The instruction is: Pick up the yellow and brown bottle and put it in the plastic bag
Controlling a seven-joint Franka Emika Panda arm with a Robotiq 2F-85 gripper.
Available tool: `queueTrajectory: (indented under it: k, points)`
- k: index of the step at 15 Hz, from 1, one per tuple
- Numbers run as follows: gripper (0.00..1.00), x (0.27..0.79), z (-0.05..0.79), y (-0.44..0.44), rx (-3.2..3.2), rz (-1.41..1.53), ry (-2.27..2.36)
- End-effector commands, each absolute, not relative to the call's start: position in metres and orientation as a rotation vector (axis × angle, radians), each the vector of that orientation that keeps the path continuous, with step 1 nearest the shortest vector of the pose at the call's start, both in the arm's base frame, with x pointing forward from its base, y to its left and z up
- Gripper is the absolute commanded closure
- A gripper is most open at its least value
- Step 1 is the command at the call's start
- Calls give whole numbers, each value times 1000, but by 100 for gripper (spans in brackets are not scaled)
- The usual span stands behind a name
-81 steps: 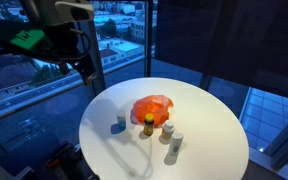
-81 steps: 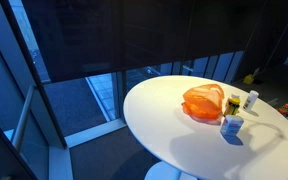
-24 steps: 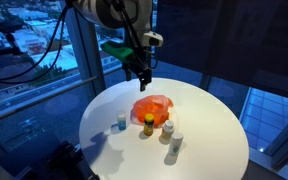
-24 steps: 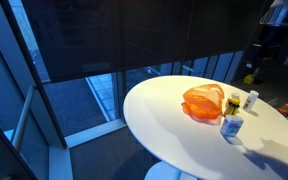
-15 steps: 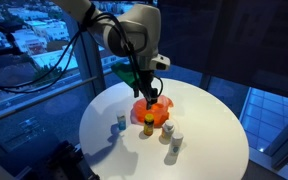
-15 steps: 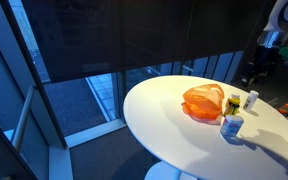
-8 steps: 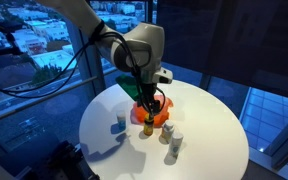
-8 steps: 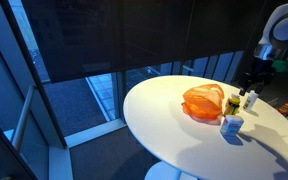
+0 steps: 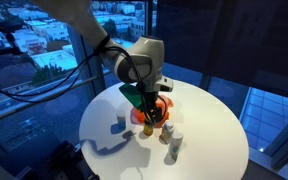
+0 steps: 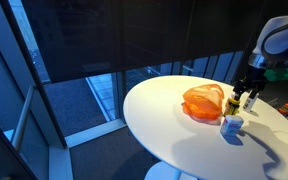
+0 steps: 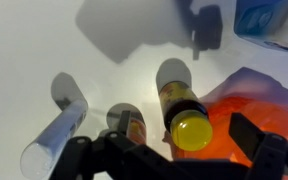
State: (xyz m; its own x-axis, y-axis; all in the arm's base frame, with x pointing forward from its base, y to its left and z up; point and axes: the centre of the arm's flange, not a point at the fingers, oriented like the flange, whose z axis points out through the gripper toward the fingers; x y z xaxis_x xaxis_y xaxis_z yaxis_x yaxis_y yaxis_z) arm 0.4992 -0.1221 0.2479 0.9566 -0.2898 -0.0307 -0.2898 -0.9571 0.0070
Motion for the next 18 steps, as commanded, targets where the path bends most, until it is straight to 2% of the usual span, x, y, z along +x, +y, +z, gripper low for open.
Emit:
queueTrajectory:
  k: [1, 10, 14, 18]
  points:
    - [0, 512, 238, -124, 3095, -25, -433]
    - [0, 535, 223, -116, 3095, -40, -391]
    - [44, 540, 222, -113, 3092, -51, -380]
    - [75, 536, 235, -111, 3104, -72, -382]
